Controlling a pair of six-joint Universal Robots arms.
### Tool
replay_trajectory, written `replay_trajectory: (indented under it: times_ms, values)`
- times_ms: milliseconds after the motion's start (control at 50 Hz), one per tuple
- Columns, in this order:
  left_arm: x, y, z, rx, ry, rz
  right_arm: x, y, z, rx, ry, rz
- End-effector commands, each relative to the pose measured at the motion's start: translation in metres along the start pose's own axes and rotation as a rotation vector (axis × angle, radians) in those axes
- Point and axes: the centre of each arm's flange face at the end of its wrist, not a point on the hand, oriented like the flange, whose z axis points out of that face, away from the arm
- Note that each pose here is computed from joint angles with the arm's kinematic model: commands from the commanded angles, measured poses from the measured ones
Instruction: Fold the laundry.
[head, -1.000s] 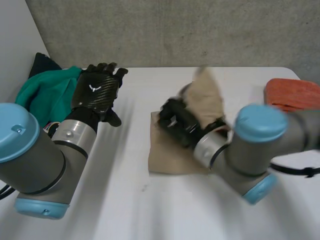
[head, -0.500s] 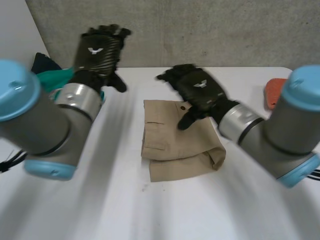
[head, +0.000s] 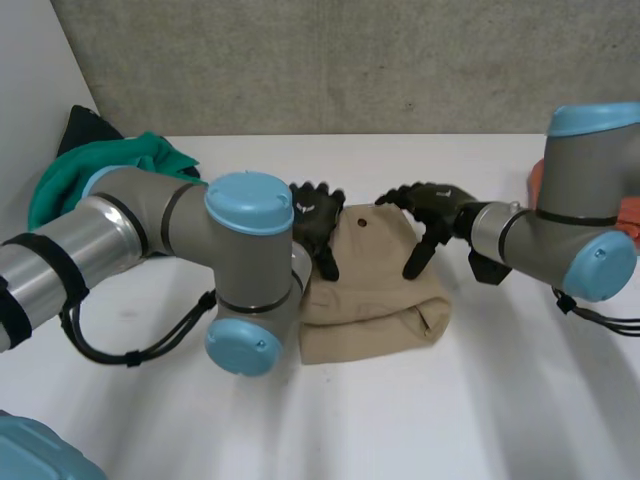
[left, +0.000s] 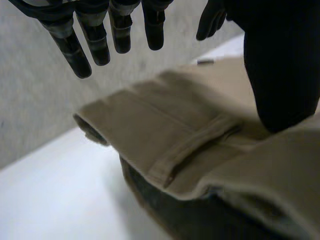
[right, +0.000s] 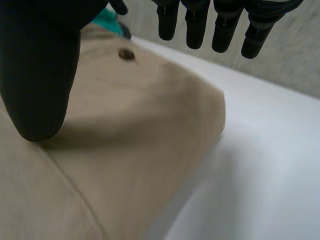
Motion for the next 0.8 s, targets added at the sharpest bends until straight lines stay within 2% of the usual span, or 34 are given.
replay_trajectory:
  times_ms: [20, 180, 380, 560, 660, 700, 800]
  values:
    - [0.001, 0.027, -0.015, -0.149, -0.006, 0.009, -0.002, 0.033, 0.006, -0.104, 0.005, -0.138]
    - [0.003, 0.039, -0.024, -0.218, 0.008, 0.046, -0.003, 0.056, 0.005, -0.167, 0.024, -0.302]
    - [0.003, 0.035, -0.027, -0.216, 0.021, 0.066, -0.003, 0.038, 0.000, -0.011, 0.076, -0.367]
    - [-0.016, -0.048, -0.045, 0.009, -0.004, 0.008, -0.002, -0.001, -0.034, 0.138, 0.195, -0.436]
    - [-0.025, -0.096, -0.053, 0.200, 0.077, -0.018, -0.011, -0.005, -0.057, 0.137, 0.252, -0.431]
    - [-0.029, -0.105, -0.055, 0.233, 0.115, -0.017, -0.014, 0.008, -0.065, 0.100, 0.250, -0.415]
    - [-0.021, -0.122, -0.068, 0.292, 0.341, 0.001, -0.031, 0.048, -0.071, 0.045, 0.183, -0.397]
